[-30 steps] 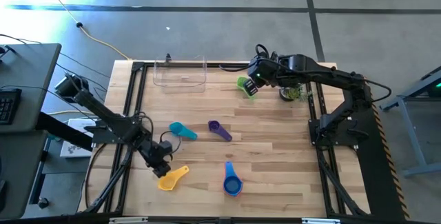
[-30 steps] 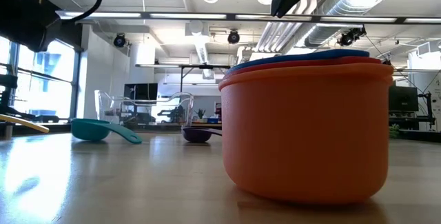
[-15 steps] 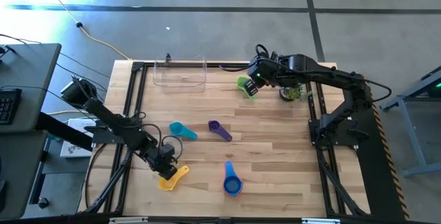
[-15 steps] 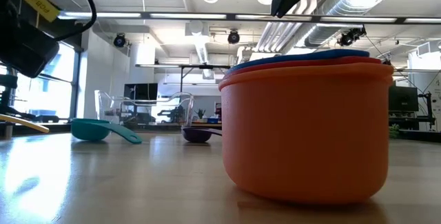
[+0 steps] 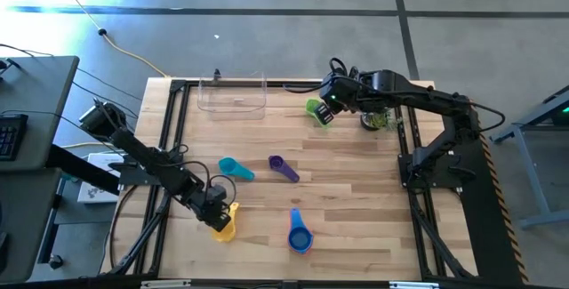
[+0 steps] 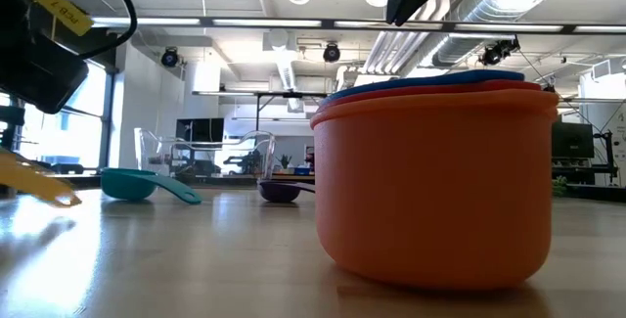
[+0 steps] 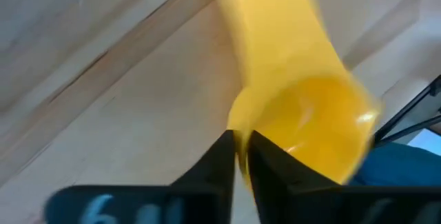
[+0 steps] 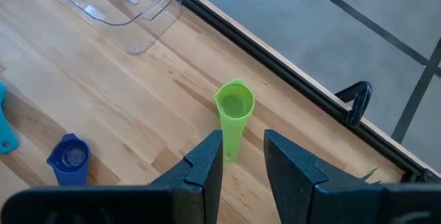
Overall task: Nest measuring cups in basket
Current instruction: Stack the yellow measuring cup on the blue measuring cup
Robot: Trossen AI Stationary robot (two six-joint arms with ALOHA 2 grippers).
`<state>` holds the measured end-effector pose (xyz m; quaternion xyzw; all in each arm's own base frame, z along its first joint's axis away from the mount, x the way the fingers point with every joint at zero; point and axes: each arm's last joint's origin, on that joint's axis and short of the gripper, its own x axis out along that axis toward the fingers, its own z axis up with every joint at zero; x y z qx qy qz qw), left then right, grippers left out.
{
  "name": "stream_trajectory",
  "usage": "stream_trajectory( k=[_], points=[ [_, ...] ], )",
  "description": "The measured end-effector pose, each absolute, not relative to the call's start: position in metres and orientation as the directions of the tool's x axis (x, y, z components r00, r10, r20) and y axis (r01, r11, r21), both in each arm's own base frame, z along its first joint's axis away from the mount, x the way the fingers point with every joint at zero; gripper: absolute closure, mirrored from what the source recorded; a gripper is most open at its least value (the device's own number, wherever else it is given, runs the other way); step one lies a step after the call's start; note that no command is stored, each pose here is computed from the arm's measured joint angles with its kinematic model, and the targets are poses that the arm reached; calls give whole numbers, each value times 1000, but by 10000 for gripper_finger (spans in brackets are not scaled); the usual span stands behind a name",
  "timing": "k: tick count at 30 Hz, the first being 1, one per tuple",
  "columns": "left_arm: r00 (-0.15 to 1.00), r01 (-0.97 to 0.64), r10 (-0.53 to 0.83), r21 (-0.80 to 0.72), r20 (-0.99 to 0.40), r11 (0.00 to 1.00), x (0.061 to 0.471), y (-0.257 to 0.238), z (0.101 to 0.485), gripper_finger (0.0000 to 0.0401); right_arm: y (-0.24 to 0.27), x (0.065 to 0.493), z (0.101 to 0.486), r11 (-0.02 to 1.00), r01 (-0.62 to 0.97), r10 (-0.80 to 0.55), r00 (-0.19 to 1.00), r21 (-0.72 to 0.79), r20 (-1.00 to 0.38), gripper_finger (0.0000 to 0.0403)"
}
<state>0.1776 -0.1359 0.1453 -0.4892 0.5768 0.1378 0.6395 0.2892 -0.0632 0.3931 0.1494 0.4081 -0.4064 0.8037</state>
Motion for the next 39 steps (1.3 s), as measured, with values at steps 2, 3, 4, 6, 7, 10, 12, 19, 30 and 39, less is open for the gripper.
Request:
stream_trajectory(
  k=[2,3,4,6,7,10,12,19,30,39],
  points=[
    [296,-741,-387,-466,-873,484,178,-136,145,394,-63,289,393,637,764,-529,337,-102,-779,304],
    [296,-741,-386,-465,-874,484,177,-136,145,393,-63,289,393,648,754,-522,337,-107,-784,304],
    [296,-741,-385,-465,-874,485,177,-136,145,391,-62,289,392,665,739,-509,339,-112,-791,304],
    [301,-741,-379,-465,-875,484,178,-136,145,391,-61,288,392,697,709,-475,346,-106,-809,304],
    [305,-741,-374,-465,-876,485,178,-135,145,392,-61,288,391,713,694,-458,349,-103,-817,304],
    [320,-734,-358,-469,-877,492,178,-135,145,396,-60,289,391,744,663,-415,363,-82,-834,304],
    [326,-726,-344,-466,-881,506,180,-136,149,396,-58,289,390,756,654,-368,378,-37,-850,304],
    [350,-697,-311,-468,-884,544,189,-139,166,398,-45,287,387,756,639,-152,385,144,-910,304],
    [449,-640,-238,-496,-861,587,203,-145,195,398,11,282,384,751,647,-109,322,134,-940,304],
    [442,-537,-203,-439,-874,720,208,-141,217,397,65,276,383,625,756,-138,351,193,-926,304]
  ],
)
